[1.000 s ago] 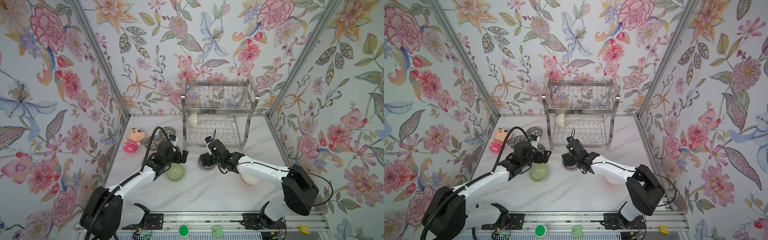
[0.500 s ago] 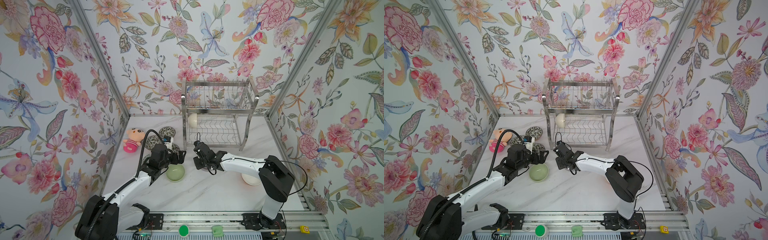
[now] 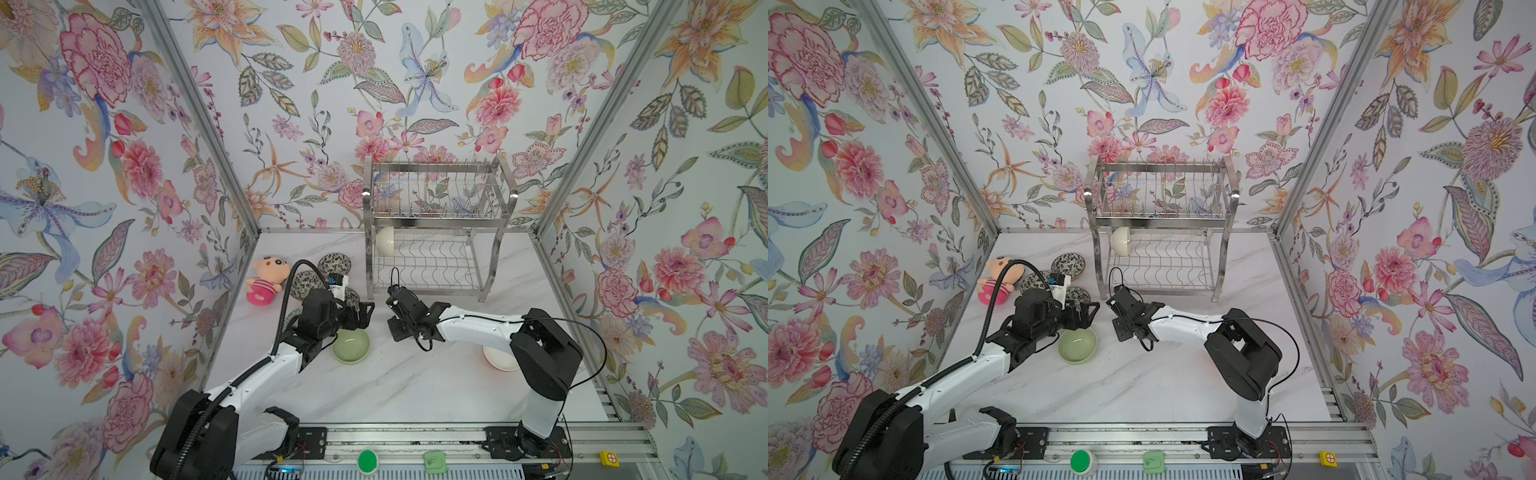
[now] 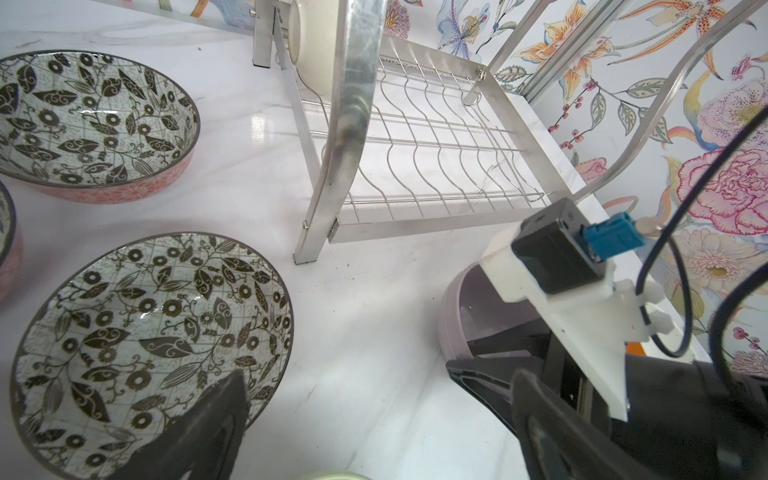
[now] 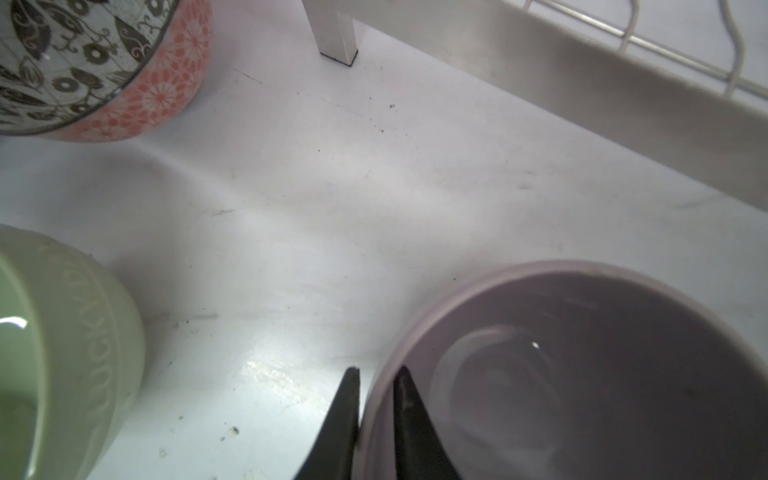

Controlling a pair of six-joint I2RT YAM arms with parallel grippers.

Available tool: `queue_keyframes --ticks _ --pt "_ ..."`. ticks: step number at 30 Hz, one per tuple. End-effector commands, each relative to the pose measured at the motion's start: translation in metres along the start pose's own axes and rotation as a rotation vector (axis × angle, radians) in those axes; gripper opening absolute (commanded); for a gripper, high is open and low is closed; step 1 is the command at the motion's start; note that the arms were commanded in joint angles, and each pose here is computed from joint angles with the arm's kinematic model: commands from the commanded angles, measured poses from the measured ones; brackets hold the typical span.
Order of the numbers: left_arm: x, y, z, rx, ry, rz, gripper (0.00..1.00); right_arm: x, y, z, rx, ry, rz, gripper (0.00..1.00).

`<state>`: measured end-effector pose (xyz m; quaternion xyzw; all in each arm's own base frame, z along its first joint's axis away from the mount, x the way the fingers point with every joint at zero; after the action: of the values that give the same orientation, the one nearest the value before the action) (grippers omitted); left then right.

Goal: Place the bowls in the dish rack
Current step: 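Lift the lilac bowl with the right gripper toward the dish rack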

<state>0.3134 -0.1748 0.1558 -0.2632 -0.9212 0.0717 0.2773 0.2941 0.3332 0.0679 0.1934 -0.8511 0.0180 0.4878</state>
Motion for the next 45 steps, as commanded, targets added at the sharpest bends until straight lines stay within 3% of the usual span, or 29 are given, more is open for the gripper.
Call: queue_keyframes --ticks 1,5,9,20,24,31,45 --pt "-0.001 0.001 0.001 0.016 0.005 0.013 0.99 0.005 -0.005 0.000 -0.019 0.018 -0.017 0.09" --pt "-0.004 -0.001 0.002 0.020 0.016 0.019 0.99 0.019 0.000 -0.008 -0.048 0.001 -0.114 0.00" --pt "-0.005 -0.005 -0.002 0.010 0.019 0.026 0.99 0.043 0.009 -0.021 -0.092 -0.045 -0.286 0.00" --pt "-0.016 -0.043 -0.027 -0.079 -0.007 0.085 0.99 0.127 0.011 -0.089 -0.229 -0.346 -0.729 0.00" --pt "-0.021 -0.058 -0.031 -0.119 -0.007 0.083 1.00 0.140 -0.003 -0.112 -0.256 -0.453 -0.794 0.00" --pt "-0.031 -0.075 -0.035 -0.150 -0.007 0.098 0.99 0.143 -0.031 -0.142 -0.331 -0.590 -0.877 0.00" --pt "-0.044 -0.080 -0.046 -0.195 -0.004 0.084 0.99 0.108 -0.054 -0.191 -0.441 -0.673 -1.017 0.00"
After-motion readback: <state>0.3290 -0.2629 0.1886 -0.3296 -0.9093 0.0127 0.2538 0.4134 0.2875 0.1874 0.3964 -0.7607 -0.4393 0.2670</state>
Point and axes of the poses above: each gripper's point midway between its finger pads, its own x axis back along the fingers, its own y axis along the line the jaws close on, z = x × y, the point moved 1 cm from there along x, back along the fingers, and after that the axes turned 9 degrees about -x, right-handed, at the moved point
